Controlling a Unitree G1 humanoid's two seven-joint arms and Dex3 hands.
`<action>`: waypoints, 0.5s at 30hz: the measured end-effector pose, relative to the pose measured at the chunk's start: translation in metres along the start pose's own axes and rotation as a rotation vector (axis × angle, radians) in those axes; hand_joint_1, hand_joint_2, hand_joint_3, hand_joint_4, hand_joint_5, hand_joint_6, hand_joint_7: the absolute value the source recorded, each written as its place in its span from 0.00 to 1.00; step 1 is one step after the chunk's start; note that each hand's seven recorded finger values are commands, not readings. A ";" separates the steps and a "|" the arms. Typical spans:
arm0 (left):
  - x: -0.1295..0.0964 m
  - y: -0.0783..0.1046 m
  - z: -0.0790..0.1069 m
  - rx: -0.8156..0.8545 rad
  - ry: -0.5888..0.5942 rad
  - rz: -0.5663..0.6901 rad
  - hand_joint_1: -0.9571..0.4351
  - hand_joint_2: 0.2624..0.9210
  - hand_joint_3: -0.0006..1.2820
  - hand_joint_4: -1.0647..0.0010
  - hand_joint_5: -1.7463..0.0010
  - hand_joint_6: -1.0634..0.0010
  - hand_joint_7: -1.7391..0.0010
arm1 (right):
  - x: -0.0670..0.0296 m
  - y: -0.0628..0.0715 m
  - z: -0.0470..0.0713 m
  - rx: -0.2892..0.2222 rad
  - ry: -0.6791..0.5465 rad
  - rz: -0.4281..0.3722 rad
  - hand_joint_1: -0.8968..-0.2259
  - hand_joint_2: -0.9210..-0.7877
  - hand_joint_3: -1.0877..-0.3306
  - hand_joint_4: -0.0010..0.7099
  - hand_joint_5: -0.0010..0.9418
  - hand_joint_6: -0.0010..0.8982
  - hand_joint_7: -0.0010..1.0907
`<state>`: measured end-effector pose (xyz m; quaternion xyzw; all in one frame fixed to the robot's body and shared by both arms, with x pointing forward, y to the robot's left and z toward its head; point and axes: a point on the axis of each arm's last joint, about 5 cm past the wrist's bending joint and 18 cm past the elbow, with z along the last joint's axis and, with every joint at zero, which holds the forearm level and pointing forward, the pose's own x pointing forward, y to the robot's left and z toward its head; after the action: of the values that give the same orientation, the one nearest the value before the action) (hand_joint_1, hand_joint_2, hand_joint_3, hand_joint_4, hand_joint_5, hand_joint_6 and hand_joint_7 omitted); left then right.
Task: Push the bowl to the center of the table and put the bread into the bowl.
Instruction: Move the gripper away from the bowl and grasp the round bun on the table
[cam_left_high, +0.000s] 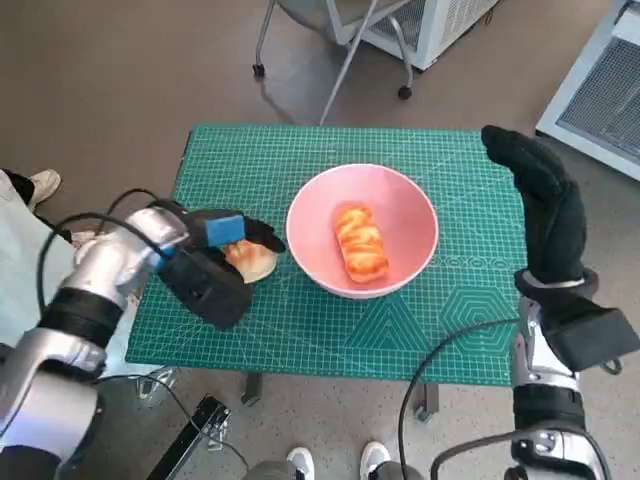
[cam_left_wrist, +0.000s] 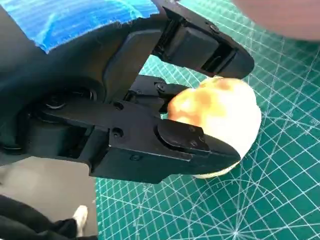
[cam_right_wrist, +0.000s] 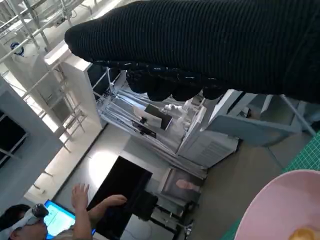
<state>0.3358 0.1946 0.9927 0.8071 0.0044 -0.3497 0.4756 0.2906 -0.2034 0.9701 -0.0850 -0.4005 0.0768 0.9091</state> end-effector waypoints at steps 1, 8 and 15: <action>0.001 0.000 0.001 0.007 0.004 0.004 0.62 1.00 0.12 0.39 0.95 0.42 0.61 | 0.0000 0.000 0.000 -0.002 0.000 0.001 0.46 0.00 0.37 0.54 0.00 0.05 0.67; 0.004 -0.003 0.001 0.049 0.025 0.049 0.67 1.00 0.16 0.51 0.34 0.51 0.24 | 0.0001 0.000 0.001 -0.014 -0.002 0.007 0.47 0.00 0.37 0.54 0.00 0.05 0.67; -0.003 -0.001 -0.007 -0.009 0.041 0.060 0.69 1.00 0.10 0.48 0.30 0.42 0.28 | 0.0000 -0.001 0.002 -0.021 -0.007 0.004 0.47 0.00 0.37 0.54 0.01 0.05 0.67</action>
<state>0.3370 0.2020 0.9960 0.8117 -0.0083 -0.3188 0.4894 0.2894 -0.2046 0.9715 -0.0949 -0.4042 0.0747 0.9067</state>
